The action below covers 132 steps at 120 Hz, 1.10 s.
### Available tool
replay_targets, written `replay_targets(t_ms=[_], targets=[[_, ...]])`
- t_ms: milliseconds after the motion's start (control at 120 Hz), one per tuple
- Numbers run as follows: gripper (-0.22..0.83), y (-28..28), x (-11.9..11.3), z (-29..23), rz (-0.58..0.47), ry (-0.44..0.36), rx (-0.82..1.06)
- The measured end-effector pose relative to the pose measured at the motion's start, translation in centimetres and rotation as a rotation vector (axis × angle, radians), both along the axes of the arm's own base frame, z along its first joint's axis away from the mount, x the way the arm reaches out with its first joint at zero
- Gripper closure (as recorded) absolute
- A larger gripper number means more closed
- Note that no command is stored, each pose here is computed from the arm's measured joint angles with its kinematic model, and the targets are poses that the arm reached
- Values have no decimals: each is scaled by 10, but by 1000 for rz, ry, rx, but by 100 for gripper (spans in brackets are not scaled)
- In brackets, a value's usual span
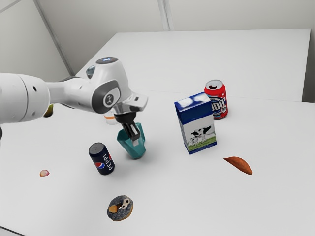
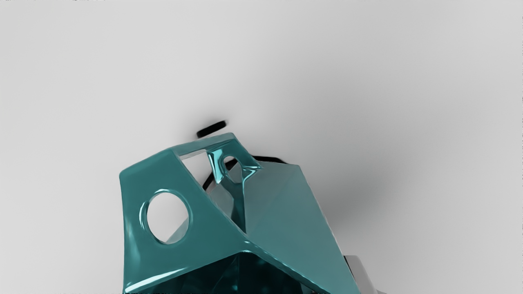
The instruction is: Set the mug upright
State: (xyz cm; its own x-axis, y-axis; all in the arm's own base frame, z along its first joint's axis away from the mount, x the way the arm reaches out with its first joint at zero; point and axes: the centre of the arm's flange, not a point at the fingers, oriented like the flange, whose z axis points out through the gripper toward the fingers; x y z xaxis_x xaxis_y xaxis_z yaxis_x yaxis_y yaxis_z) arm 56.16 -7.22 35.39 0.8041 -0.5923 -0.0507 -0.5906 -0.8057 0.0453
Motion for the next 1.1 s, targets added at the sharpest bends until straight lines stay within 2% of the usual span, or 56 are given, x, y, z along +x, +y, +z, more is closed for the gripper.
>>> replay_targets(t_ms=[242,608,750,933,1100], targets=[[50,-9,-1,4,26,-10,9],[23,-24,-7,49,44,-76,11],[12,-31,2,95,71,-117,10],[5,-13,23,179,218,-168,3],[2,3,24,253,329,-187,2]])
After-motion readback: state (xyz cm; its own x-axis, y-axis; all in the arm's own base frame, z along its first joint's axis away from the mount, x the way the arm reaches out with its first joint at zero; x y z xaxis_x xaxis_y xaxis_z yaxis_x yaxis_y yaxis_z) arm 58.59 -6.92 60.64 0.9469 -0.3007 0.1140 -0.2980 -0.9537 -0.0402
